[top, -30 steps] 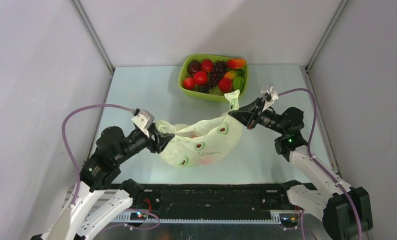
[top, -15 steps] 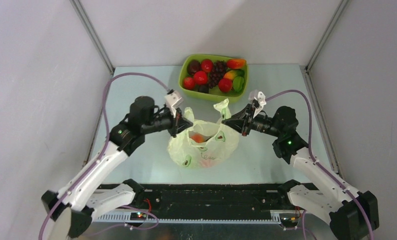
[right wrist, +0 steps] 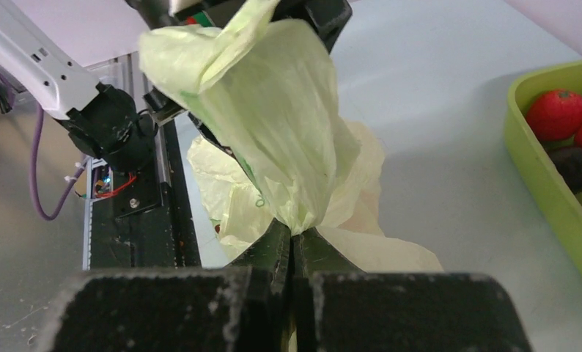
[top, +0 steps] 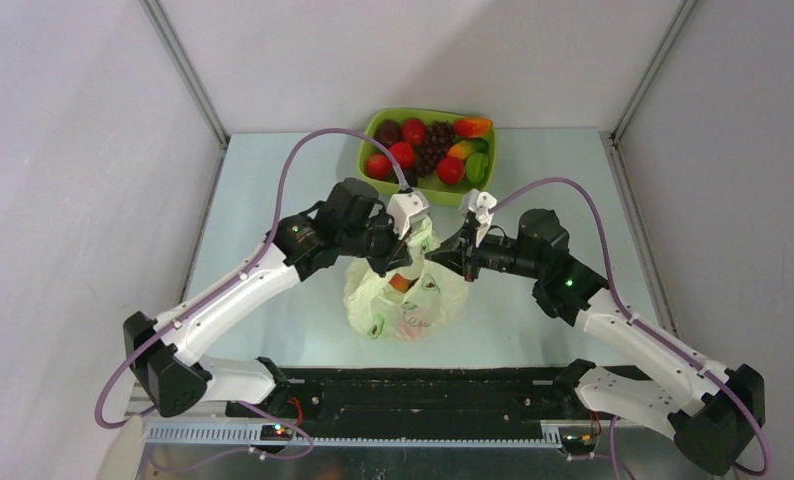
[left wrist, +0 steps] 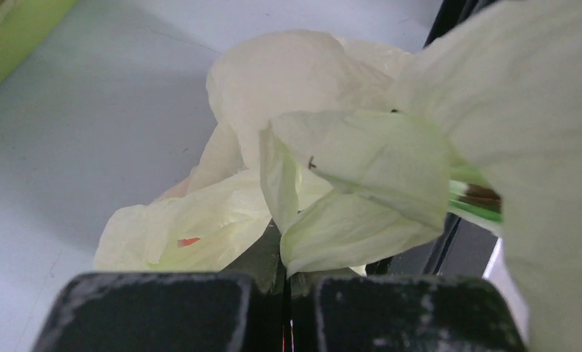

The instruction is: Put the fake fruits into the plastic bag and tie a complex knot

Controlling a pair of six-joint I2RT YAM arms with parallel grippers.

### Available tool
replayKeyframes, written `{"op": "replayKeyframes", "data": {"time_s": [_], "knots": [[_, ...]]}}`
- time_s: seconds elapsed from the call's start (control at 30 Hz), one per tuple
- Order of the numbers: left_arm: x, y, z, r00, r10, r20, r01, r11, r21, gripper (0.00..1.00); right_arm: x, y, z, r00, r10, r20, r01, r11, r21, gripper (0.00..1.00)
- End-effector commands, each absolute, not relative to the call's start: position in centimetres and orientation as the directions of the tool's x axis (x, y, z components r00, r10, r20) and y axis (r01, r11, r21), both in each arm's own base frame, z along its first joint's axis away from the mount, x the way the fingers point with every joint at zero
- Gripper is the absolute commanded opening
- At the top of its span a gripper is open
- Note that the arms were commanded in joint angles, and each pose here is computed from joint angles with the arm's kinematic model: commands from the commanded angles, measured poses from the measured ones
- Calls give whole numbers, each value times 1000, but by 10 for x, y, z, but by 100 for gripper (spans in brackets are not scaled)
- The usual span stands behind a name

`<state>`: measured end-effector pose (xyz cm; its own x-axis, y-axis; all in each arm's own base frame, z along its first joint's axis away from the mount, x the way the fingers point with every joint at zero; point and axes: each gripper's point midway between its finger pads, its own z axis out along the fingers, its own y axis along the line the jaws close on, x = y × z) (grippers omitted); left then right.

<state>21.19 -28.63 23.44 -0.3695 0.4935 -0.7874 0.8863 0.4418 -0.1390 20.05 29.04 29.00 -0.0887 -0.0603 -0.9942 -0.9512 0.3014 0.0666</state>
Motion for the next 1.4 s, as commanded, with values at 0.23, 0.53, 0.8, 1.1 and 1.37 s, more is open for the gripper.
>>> {"op": "replayKeyframes", "data": {"time_s": [0.23, 0.53, 0.8, 1.1, 1.37], "knots": [[207, -265, 261, -271, 477, -836, 885, 464, -22, 63, 225, 304, 282, -146, -140, -979, -908, 411, 77, 0], [203, -226, 302, -225, 414, -882, 812, 580, 66, 99, 225, 315, 288, -121, -156, -980, -913, 406, 48, 0], [182, -227, 340, -191, 278, -941, 835, 551, -6, 100, 224, 320, 285, -107, -180, -978, -917, 398, 27, 0], [205, -259, 341, -207, 279, -938, 850, 526, -31, 99, 219, 321, 278, -105, -212, -972, -924, 381, 17, 0], [214, -278, 333, -202, 311, -929, 873, 487, -27, 66, 214, 319, 276, -95, -227, -969, -933, 359, 7, 0]]}}
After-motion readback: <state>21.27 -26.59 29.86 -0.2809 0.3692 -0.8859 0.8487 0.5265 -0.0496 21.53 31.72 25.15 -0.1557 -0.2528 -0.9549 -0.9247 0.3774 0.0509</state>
